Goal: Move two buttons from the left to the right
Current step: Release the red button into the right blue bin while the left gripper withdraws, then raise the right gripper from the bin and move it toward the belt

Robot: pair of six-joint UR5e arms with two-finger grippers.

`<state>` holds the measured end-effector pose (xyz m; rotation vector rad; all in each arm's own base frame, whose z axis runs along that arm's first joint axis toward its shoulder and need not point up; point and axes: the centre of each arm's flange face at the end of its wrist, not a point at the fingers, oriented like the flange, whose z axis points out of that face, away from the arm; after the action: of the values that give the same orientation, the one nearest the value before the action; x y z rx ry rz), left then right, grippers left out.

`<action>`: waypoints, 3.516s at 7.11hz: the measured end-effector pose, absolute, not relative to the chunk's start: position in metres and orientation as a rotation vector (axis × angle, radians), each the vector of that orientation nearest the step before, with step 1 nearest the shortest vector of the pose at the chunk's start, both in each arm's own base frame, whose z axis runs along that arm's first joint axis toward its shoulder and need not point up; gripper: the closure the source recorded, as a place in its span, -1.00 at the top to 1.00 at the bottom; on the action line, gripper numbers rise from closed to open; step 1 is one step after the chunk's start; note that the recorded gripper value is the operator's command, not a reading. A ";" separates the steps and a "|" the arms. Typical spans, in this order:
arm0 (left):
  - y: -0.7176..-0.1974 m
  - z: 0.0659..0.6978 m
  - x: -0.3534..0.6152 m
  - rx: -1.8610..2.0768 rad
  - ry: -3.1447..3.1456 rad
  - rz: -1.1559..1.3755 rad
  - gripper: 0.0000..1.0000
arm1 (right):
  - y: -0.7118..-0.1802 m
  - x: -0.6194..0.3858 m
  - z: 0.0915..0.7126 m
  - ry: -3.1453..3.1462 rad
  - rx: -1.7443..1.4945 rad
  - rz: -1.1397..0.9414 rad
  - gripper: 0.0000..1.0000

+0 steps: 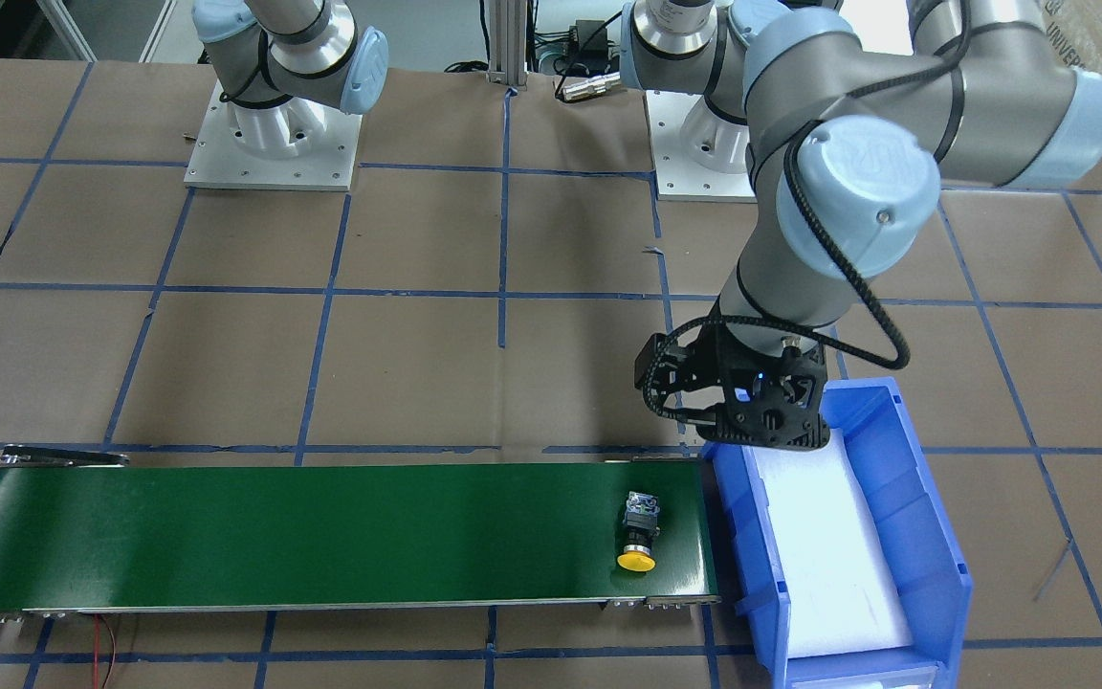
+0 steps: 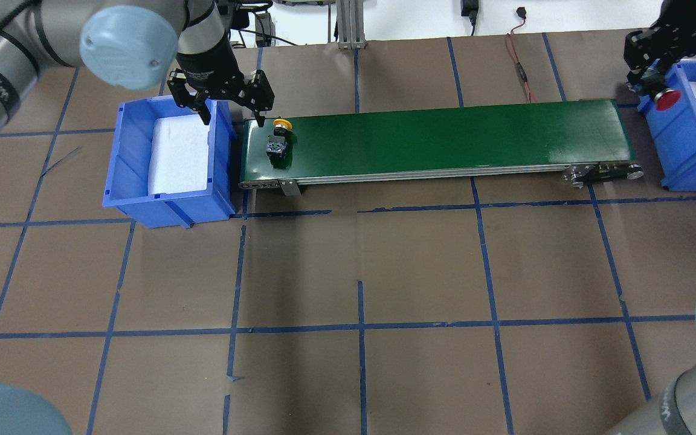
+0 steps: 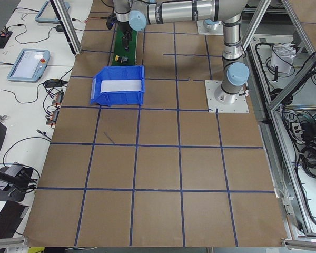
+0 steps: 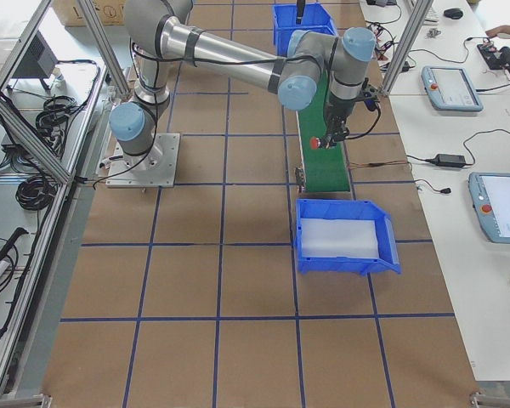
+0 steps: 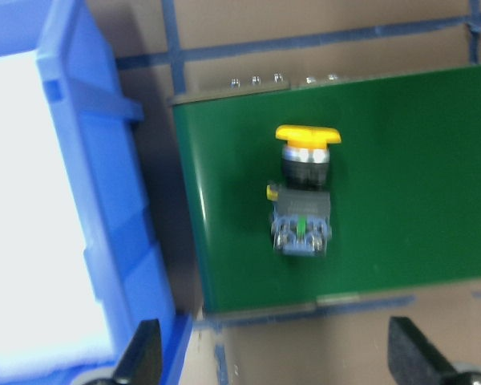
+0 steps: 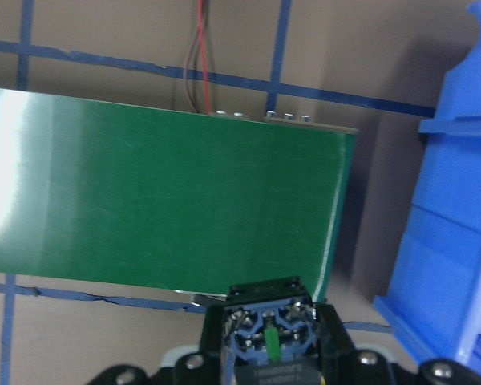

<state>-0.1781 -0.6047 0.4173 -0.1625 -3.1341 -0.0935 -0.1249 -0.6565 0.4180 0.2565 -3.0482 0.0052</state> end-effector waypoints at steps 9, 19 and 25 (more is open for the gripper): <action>-0.507 0.487 -0.094 0.040 -3.127 -0.214 1.00 | -0.647 -0.311 0.334 -3.005 0.209 0.089 -0.76; -0.522 0.492 -0.090 0.035 -3.134 -0.168 1.00 | -0.669 -0.330 0.249 -3.062 0.213 0.113 -0.59; -0.523 0.491 -0.091 0.036 -3.132 -0.169 1.00 | -0.663 -0.344 0.244 -3.074 0.184 0.112 0.10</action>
<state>-0.0910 -0.5227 0.4913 0.0364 -3.1316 -0.1694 -0.3438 -0.6631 0.2444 0.1844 -3.0739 0.1117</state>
